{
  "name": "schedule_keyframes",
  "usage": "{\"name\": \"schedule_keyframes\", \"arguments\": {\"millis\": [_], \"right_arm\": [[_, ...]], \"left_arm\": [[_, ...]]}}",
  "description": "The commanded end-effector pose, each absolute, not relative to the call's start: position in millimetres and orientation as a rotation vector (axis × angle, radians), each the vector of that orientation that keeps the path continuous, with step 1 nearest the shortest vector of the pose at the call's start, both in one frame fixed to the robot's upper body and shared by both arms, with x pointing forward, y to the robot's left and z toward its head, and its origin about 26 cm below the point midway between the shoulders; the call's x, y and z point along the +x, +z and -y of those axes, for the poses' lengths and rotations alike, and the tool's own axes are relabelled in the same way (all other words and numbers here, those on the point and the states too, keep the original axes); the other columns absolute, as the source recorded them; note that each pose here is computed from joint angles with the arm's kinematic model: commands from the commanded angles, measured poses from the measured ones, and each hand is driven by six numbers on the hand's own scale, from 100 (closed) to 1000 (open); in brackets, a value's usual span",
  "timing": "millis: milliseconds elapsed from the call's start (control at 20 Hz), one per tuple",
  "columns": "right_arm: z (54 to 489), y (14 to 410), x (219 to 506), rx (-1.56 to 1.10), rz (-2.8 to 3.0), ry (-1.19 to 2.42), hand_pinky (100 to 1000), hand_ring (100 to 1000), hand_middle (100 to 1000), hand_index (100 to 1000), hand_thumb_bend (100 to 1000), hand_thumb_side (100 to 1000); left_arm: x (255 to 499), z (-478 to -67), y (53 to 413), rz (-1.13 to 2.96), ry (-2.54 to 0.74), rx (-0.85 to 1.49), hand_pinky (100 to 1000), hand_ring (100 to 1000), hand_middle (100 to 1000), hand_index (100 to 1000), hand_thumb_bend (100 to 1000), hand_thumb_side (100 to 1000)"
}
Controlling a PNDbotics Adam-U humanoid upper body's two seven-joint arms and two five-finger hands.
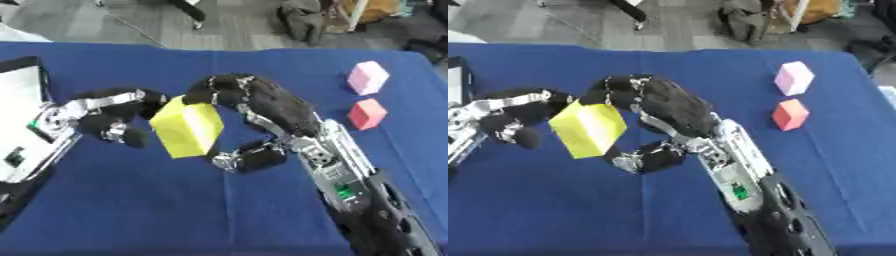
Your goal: Pick up the objects with one hand, pass them to the other hand, and then place them into the box on the other side of the table.
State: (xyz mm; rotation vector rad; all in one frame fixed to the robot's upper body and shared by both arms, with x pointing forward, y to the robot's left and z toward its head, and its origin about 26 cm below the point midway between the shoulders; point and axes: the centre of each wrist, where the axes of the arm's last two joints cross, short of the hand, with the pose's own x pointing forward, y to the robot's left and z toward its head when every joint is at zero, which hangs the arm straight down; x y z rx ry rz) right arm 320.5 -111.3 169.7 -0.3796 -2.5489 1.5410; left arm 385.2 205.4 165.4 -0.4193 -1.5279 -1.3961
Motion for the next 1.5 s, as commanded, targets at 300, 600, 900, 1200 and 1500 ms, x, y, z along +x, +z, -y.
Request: {"name": "schedule_keyframes", "arguments": {"millis": [300, 600, 900, 1200, 1500], "right_arm": [[104.9, 177.4, 320.0, -0.476, 2.590, 1.588, 672, 595, 292, 391, 100, 209], [101.3, 177.2, 319.8, -0.481, 2.599, 1.608, 672, 596, 292, 394, 100, 213], [100.6, 176.2, 320.3, -0.479, 2.598, 1.607, 672, 596, 289, 391, 100, 215], [101.0, 174.5, 320.7, -0.471, 2.589, 1.598, 670, 595, 286, 386, 100, 215], [100.9, 174.6, 320.3, -0.468, 2.588, 1.598, 670, 594, 285, 385, 100, 215]], "left_arm": [[392.5, -196.7, 177.4, 1.494, -1.474, -0.378, 772, 757, 626, 782, 946, 685], [395.0, -184.4, 182.3, 1.481, -1.548, -0.392, 773, 762, 630, 782, 945, 680], [395.0, -177.9, 186.3, 1.505, -1.575, -0.398, 772, 761, 629, 782, 932, 650], [391.7, -172.0, 190.7, 1.547, -1.577, -0.414, 771, 757, 613, 767, 918, 622], [388.4, -171.4, 194.8, 1.584, -1.563, -0.416, 773, 756, 606, 761, 892, 607]]}}
